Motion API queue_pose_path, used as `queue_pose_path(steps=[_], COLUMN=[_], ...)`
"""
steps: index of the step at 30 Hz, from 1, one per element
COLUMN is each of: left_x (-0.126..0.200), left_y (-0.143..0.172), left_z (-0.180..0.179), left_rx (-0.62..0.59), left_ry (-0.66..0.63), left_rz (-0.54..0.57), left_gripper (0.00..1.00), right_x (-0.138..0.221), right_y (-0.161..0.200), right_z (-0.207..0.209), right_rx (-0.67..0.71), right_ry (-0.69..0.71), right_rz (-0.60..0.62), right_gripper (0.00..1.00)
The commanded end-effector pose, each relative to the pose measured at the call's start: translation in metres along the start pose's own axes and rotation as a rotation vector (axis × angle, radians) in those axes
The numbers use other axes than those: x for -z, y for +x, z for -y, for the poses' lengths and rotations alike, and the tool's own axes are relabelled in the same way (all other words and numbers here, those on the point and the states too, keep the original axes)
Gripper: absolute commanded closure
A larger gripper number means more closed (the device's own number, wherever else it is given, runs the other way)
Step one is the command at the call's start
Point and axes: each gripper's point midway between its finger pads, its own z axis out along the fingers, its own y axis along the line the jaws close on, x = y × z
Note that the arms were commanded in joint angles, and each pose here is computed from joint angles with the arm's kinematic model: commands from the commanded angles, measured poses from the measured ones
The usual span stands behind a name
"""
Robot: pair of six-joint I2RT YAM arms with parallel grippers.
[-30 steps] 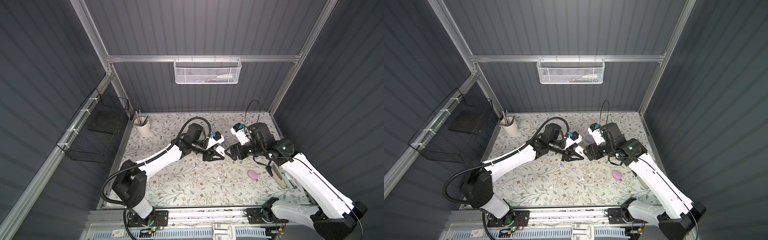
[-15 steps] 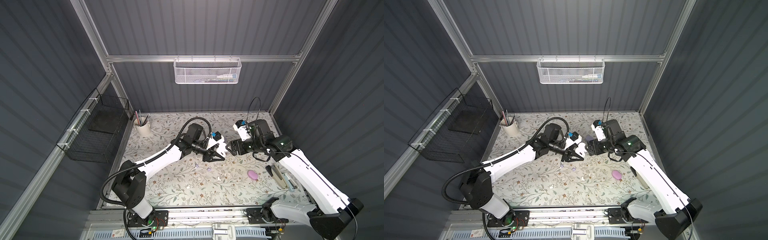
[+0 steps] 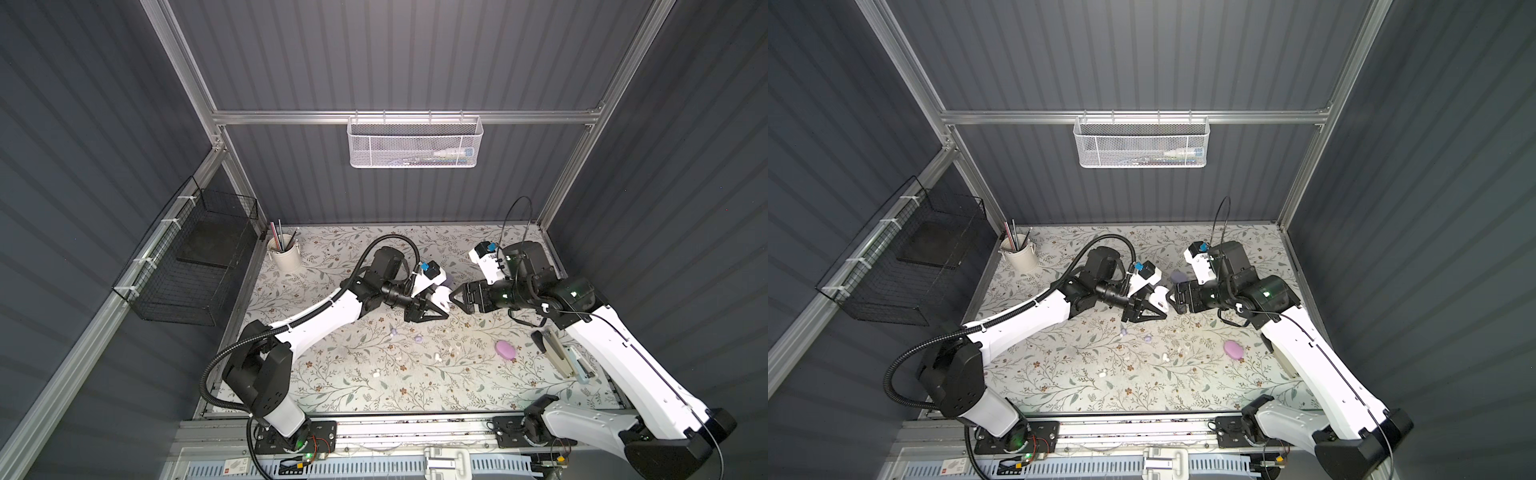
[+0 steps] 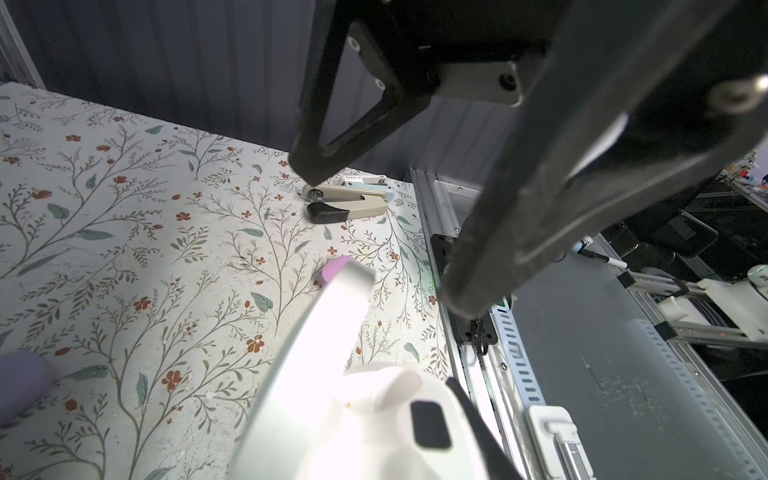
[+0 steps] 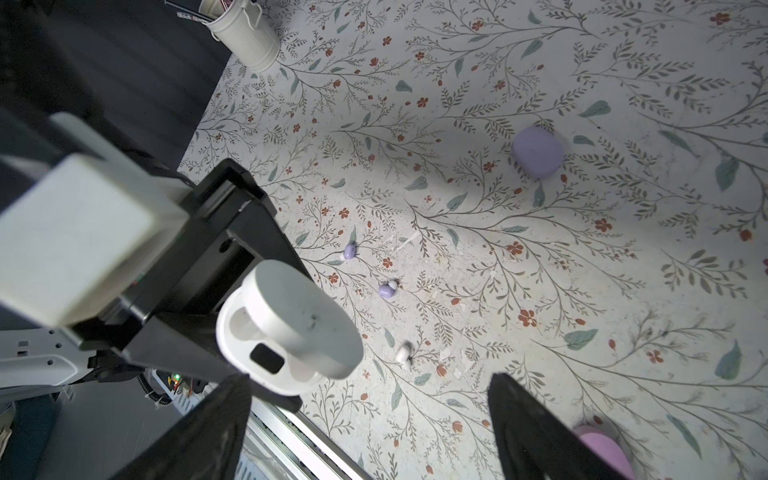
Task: Insert wireless bluetooth earbuds into charging case
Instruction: Open the charging case.
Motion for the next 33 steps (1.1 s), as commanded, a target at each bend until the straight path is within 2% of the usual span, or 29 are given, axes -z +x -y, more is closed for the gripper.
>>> queue_pose_path(steps=[1,10,17,26,33], left_x=[0.006,0.009,0.011,0.015,0.018], left_y=[-0.004,-0.005,0.001,-0.003,0.016], left_z=[0.003,0.008,0.013,0.018,-0.004], left_rx=[0.012,0.012,0.021,0.014,0.076], left_ry=[0.003,0.008,0.011,0.006,-0.065], left_rz=[0.018,0.023,0.023,0.031,-0.005], left_gripper=[0.76,0.77,0.77,0.78,0.78], right_x=[0.000,-0.017,-0.027,-0.036,-0.034], right_y=[0.004,0.003,-0.012,-0.016,-0.006], right_z=[-0.002,0.005,0.019,0.013,-0.007], right_rx=[-0.020,-0.009,-0.076,-0.083,-0.096], right_ry=[-0.023,0.002,0.005,-0.068,-0.178], right_rz=[-0.008,-0.057,-0.061,-0.113,-0.155], right_gripper=[0.09,0.09,0.09,0.09,0.07])
